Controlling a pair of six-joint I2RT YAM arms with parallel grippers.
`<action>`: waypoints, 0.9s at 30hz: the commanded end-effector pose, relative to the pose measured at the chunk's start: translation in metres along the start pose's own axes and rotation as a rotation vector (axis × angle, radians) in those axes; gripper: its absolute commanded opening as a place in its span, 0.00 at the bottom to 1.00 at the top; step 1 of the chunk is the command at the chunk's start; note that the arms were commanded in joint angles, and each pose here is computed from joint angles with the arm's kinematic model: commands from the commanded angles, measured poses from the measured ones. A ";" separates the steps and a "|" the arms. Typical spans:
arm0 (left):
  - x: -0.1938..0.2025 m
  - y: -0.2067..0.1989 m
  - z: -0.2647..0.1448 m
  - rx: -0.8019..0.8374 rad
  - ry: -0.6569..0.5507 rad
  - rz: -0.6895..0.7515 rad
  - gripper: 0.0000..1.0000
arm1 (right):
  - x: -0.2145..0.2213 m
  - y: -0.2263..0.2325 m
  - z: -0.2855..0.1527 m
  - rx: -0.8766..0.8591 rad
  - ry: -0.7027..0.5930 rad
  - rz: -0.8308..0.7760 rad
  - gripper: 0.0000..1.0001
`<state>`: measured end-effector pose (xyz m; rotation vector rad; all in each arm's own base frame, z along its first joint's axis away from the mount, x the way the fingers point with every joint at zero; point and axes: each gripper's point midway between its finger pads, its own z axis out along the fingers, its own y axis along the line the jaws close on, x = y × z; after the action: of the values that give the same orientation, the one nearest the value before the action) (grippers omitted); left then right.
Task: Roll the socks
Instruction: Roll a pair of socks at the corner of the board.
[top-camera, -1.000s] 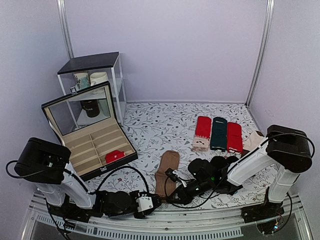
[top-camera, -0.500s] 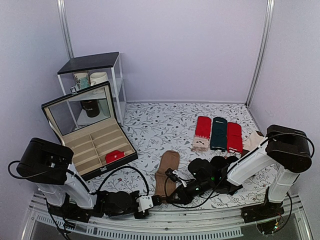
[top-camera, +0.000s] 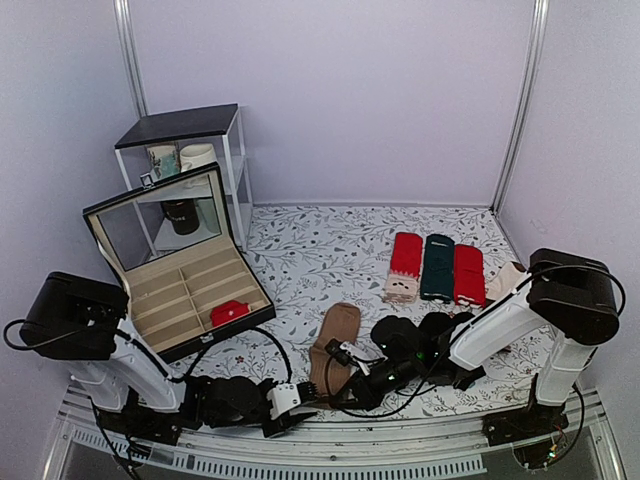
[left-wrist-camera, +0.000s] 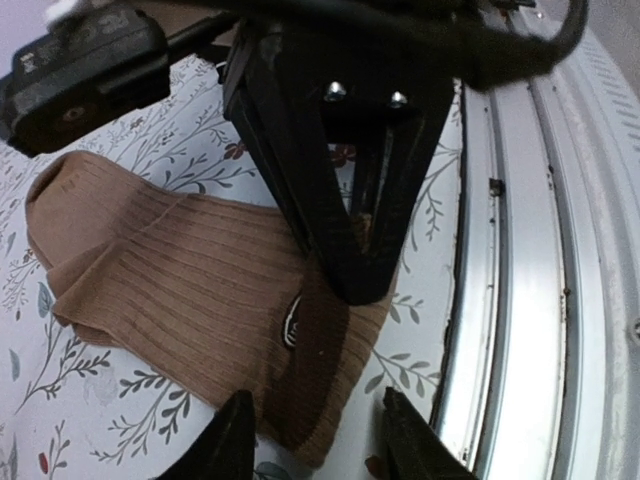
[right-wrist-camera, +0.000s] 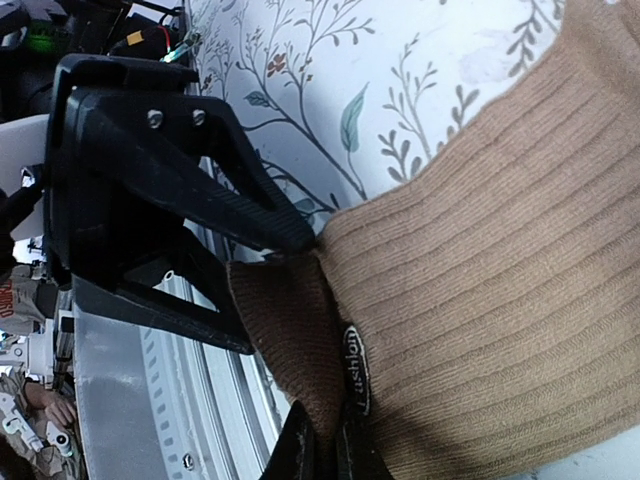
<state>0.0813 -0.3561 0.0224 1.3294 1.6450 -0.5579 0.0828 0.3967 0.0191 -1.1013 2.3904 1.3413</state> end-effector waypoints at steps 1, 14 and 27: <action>0.000 -0.002 -0.001 0.027 -0.007 0.022 0.46 | 0.054 -0.032 0.006 0.093 0.176 0.087 0.04; 0.005 -0.010 0.015 0.052 0.011 0.052 0.16 | 0.059 -0.032 0.002 0.093 0.177 0.093 0.04; 0.034 -0.005 -0.003 0.103 0.196 -0.177 0.00 | -0.001 -0.020 -0.035 0.177 -0.129 -0.120 0.32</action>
<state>0.0786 -0.3629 0.0204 1.3263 1.7108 -0.6451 0.0848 0.3867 0.0261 -1.1070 2.3105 1.2988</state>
